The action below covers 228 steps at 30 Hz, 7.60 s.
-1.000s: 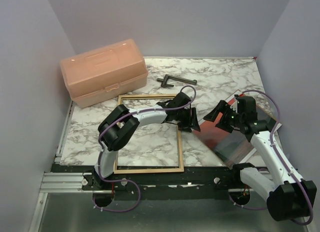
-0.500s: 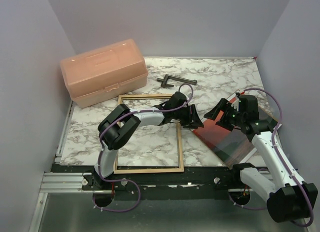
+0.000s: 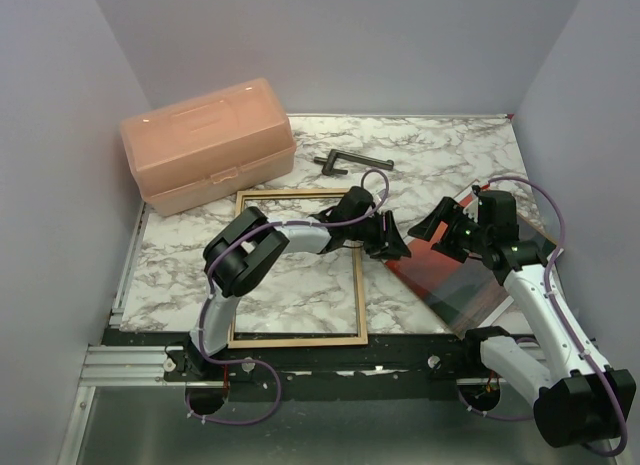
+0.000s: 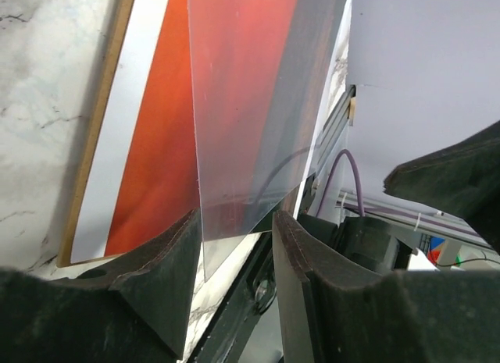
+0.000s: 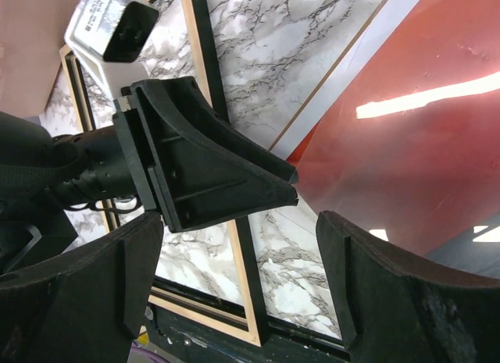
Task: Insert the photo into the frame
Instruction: Pick up the photo frame item at the center of the board, then adjust the photo frame at the center of the board.
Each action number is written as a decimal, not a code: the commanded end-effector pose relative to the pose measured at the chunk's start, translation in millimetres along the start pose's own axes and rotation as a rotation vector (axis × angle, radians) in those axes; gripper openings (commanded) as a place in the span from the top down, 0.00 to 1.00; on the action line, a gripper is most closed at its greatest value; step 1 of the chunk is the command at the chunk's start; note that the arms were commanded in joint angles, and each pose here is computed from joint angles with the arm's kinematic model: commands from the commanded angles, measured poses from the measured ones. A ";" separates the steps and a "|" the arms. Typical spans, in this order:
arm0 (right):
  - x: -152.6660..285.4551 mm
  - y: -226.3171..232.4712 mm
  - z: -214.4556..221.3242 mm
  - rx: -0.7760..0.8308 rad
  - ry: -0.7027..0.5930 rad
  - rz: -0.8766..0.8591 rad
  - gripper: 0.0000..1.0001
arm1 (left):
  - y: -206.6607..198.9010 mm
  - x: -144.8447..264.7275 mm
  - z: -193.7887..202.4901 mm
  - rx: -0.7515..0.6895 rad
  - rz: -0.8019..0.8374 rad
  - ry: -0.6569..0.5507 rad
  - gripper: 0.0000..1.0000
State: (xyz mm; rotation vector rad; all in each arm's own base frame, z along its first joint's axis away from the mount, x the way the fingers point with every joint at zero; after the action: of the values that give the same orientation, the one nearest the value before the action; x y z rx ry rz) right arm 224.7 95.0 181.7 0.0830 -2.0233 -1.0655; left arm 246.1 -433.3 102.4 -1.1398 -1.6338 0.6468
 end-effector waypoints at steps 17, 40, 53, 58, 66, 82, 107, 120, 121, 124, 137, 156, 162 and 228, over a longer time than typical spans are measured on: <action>11.2 13.7 -2.7 -0.003 -0.005 -0.047 0.13 | -0.1 -32.0 7.4 -0.021 -0.018 0.103 0.62; 17.9 28.6 -6.4 0.016 0.007 -0.090 0.13 | -18.9 -7.3 4.1 -0.076 -0.055 0.030 1.00; 15.2 30.4 -3.7 0.061 0.049 -0.112 0.13 | 9.1 94.2 16.1 -0.033 -0.173 -0.177 1.00; 8.8 25.5 0.8 0.067 0.082 -0.116 0.13 | 27.8 135.0 36.0 0.006 -0.238 -0.248 1.00; -4.2 15.1 10.1 0.053 0.137 -0.118 0.13 | 58.7 196.6 80.7 0.072 -0.427 -0.323 1.00; -22.9 -6.0 13.7 0.040 0.151 -0.054 0.13 | 113.3 269.5 167.7 0.171 -0.730 -0.344 1.00; -74.8 -29.0 39.2 -0.019 0.380 -0.124 0.15 | 80.2 271.3 139.9 0.106 -0.672 -0.334 0.09; -120.4 -24.6 32.4 -0.064 0.511 -0.211 0.36 | 81.4 262.4 138.5 0.096 -0.638 -0.309 0.09; -123.1 -25.9 33.5 -0.067 0.521 -0.214 0.39 | 81.8 262.0 138.7 0.095 -0.638 -0.307 0.09; -129.4 -26.9 36.5 -0.080 0.556 -0.251 0.44 | 85.8 259.2 140.4 0.100 -0.641 -0.297 0.10; -132.1 -16.9 45.9 -0.151 0.651 -0.422 0.57 | 89.7 250.7 142.4 0.099 -0.626 -0.247 0.12; -153.8 -24.4 74.0 -0.137 0.716 -0.363 0.62 | 89.2 248.9 141.9 0.086 -0.610 -0.247 0.13; -150.7 -14.3 72.8 -0.127 0.708 -0.380 0.85 | 87.7 249.1 141.0 0.075 -0.604 -0.245 0.13; 130.1 115.5 -99.3 0.287 -0.508 0.038 0.99 | 23.0 54.1 69.4 -0.138 -0.620 0.131 0.97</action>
State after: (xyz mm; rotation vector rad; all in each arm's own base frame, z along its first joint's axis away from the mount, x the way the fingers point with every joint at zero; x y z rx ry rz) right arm 244.5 55.9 365.8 -0.0791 -2.5631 -0.8246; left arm 183.9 -361.1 70.9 -0.6618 -1.7750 0.0653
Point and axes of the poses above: each gripper's point midway between its finger pads, its own x axis back along the fingers, its own y axis along the line the jaws close on, z = x × y, the point moved 4 cm from there along x, back along the fingers, and after that the axes turned 13 degrees about -x, right-handed, at the moved point
